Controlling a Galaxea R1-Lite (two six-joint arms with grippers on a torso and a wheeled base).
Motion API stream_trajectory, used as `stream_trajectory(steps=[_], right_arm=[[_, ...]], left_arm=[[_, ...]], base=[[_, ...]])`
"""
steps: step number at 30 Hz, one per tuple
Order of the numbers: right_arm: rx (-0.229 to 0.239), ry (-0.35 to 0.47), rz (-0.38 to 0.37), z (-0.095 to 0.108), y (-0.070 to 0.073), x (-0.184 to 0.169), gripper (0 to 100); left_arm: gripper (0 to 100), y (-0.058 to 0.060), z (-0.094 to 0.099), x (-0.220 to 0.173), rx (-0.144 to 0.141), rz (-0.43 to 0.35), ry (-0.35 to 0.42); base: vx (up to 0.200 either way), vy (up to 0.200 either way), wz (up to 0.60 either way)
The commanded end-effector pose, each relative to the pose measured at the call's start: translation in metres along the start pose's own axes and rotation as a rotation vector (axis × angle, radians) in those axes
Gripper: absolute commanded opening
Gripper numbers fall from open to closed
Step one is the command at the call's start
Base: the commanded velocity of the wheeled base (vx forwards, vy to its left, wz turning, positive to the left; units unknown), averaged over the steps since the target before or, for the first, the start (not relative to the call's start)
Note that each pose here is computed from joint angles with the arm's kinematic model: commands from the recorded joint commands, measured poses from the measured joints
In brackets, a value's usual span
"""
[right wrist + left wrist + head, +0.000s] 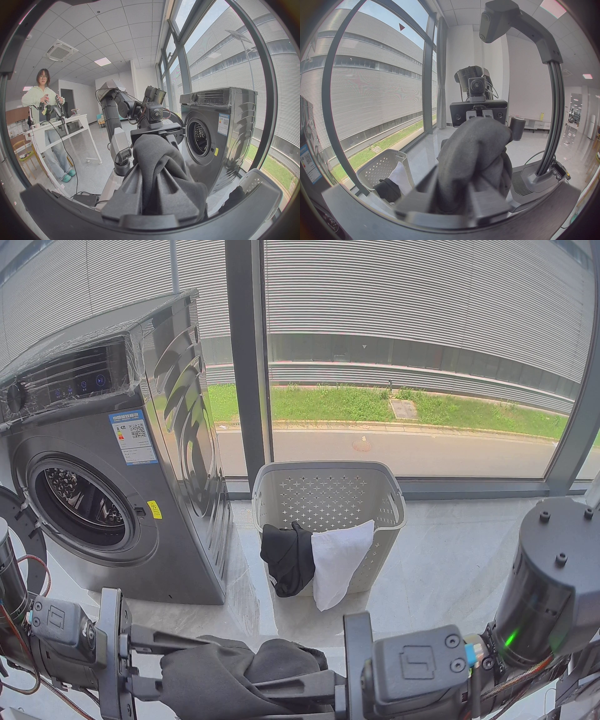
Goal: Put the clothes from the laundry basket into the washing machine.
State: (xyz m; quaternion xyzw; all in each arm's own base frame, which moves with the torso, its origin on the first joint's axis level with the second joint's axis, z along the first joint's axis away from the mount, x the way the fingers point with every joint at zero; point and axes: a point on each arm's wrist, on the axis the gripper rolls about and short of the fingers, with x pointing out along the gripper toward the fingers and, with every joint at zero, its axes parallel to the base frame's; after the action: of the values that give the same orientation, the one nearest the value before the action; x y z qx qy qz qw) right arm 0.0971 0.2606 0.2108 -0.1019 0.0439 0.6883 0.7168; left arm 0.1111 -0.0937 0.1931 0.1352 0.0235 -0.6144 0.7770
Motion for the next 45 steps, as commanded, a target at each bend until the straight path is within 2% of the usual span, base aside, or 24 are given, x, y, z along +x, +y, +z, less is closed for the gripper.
stream_trajectory(steps=[1, 9, 19, 20, 23, 25, 27, 30, 33, 37, 45], right_arm=[[0.004, 0.013, 0.004, -0.003, -0.001, 0.004, 0], [0.008, 0.022, 0.002, -0.005, -0.003, 0.008, 0], [0.033, 0.027, -0.088, -0.008, -0.034, 0.012, 0], [0.032, 0.026, -0.093, -0.008, -0.035, 0.011, 100], [0.035, 0.023, -0.11, -0.007, -0.038, 0.01, 100], [0.047, 0.029, -0.164, -0.011, -0.051, 0.001, 100], [0.051, 0.025, -0.195, -0.011, -0.057, -0.007, 100], [0.048, 0.008, -0.227, -0.007, -0.059, -0.022, 100], [0.054, 0.019, -0.231, -0.012, -0.054, -0.032, 100], [0.07, 0.051, -0.232, -0.025, -0.045, -0.046, 100], [0.094, 0.082, -0.267, -0.038, -0.044, -0.062, 100]], left_arm=[[0, 0.0, 0.0, 0.0, -0.002, 0.001, -0.002], [0, 0.0, 0.002, 0.0, 0.002, 0.002, -0.009], [0, 0.003, 0.009, 0.0, 0.017, 0.01, -0.026], [0, 0.003, 0.009, 0.0, 0.018, 0.01, -0.027], [0, 0.003, 0.01, 0.0, 0.017, 0.011, -0.028], [0, 0.004, 0.01, -0.001, 0.015, 0.019, -0.028], [0, 0.005, 0.01, -0.001, 0.015, 0.023, -0.028], [0, 0.006, 0.011, -0.001, 0.0, 0.031, -0.027], [0, 0.009, 0.012, -0.002, -0.012, 0.05, -0.027], [0, 0.015, 0.014, -0.002, -0.011, 0.074, -0.028], [0, 0.023, 0.018, 0.003, -0.005, 0.08, -0.037]], base=[[0.0, 0.0, 0.0], [0.0, 0.0, 0.0], [0.0, 0.0, 0.0], [0.0, 0.0, 0.0], [0.0, 0.0, 0.0], [0.0, 0.0, 0.0], [0.0, 0.0, 0.0], [0.0, 0.0, 0.0], [0.0, 0.0, 0.0], [0.0, 0.0, 0.0], [0.0, 0.0, 0.0]])
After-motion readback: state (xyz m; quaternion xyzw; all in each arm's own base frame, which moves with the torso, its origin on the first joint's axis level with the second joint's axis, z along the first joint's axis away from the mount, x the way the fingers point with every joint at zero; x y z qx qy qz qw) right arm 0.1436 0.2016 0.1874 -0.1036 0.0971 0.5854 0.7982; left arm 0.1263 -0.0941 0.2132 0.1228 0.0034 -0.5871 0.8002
